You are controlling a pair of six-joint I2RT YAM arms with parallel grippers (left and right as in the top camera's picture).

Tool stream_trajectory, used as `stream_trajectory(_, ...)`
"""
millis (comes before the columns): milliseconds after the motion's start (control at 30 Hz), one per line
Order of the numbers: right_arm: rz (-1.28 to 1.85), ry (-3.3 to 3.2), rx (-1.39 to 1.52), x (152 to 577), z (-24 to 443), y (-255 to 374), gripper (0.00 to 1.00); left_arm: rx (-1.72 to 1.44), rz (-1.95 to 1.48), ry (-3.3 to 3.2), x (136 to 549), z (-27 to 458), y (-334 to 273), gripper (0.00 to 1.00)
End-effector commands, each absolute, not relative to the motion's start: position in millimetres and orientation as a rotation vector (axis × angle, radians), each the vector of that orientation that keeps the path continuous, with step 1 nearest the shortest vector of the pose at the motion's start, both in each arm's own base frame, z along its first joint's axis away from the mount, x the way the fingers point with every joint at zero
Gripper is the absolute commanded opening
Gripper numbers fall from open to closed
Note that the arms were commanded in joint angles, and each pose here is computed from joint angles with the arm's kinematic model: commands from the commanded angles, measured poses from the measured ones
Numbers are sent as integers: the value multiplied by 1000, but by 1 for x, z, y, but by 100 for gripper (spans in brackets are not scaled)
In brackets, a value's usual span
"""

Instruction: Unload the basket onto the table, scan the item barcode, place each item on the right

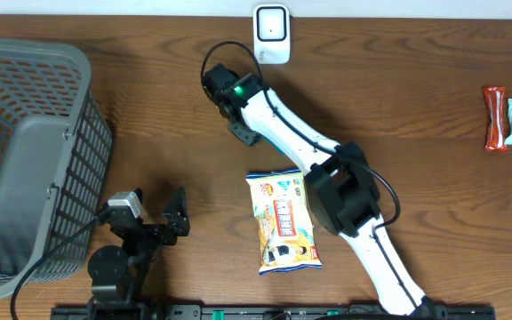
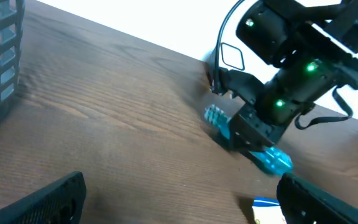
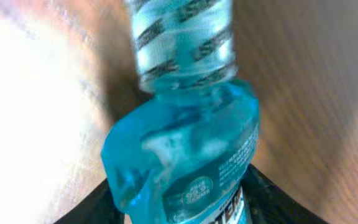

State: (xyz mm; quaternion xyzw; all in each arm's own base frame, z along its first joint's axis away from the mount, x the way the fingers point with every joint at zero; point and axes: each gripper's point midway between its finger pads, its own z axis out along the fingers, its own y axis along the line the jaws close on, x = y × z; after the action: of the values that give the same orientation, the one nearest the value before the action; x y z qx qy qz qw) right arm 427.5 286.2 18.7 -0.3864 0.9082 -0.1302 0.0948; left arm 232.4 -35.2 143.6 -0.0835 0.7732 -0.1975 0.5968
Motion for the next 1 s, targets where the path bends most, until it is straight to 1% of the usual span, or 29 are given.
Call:
stream_trajectory(0, -69, 2850, -1294, 387, -14, 297, 45, -189, -469, 1830, 231, 132, -38, 98)
stream_trajectory(100, 5, 2854, -1267, 388, 1, 297, 44, -189, -469, 1830, 231, 132, -38, 98)
stream_trajectory(333, 313, 2865, -1304, 384, 10, 298, 43, -189, -469, 1830, 231, 132, -38, 98)
stream_trajectory(567, 314, 2911, -1231, 395, 10, 276, 45, -189, -469, 1830, 231, 132, -38, 98)
stream_trajectory(800, 298, 2907, -1216, 400, 10, 272, 48, -189, -469, 1830, 231, 132, -38, 98)
stream_trajectory(967, 305, 2898, -1232, 400, 10, 272, 48, -189, -469, 1830, 231, 132, -38, 98)
